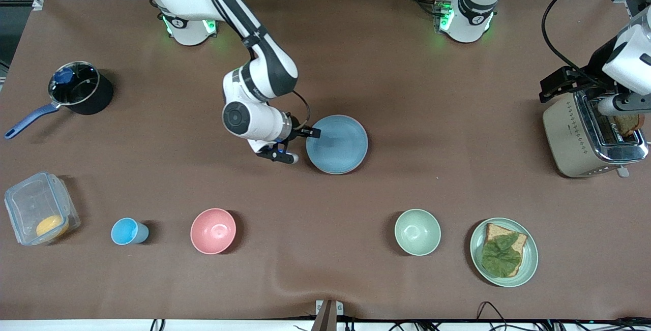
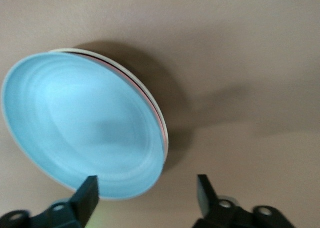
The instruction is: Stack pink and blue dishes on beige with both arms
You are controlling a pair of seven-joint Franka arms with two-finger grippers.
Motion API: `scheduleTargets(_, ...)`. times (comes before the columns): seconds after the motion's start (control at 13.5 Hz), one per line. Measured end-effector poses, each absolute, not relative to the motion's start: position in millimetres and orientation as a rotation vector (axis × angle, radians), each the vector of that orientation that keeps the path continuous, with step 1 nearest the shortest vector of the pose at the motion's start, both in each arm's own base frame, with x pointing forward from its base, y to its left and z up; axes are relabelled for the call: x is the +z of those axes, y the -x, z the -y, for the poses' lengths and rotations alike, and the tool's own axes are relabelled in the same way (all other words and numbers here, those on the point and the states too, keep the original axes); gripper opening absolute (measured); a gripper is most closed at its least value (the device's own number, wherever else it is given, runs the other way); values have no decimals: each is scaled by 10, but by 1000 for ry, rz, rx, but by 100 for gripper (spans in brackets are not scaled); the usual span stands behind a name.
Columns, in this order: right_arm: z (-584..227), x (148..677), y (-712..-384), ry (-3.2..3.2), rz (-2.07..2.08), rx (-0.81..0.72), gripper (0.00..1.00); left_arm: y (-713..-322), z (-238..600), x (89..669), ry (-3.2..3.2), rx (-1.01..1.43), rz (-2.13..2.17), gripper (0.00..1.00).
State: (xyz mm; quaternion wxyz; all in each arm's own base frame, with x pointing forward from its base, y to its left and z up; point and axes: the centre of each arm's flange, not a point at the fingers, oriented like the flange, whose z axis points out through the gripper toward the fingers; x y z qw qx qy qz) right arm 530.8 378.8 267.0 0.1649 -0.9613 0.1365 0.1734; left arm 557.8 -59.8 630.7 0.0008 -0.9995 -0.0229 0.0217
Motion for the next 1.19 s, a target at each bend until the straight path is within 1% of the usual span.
scheduleTargets(0.07,-3579,2834,-5432,2736,-370,505,100,-5578,598,6307,3138,68,72,100)
scheduleTargets(0.3,-2633,3292,-5837,2795,-202,492,100,-5577,599,6308,3138,68,71,100)
scheduleTargets(0.45,-1893,3646,-6079,2854,-32,438,100,-5569,601,6307,3138,76,70,100)
scheduleTargets(0.67,-968,4386,-6345,2977,71,360,100,-5545,600,6319,3136,87,70,100)
scheduleTargets(0.82,-647,4957,-6372,3061,91,271,100,-5500,608,6351,3134,100,66,100)
scheduleTargets(0.97,-582,5408,-6230,3097,120,195,100,-5459,631,6388,3133,101,59,100)
scheduleTargets(1.19,-500,5832,-5963,3140,241,124,100,-5408,651,6429,3133,93,53,100)
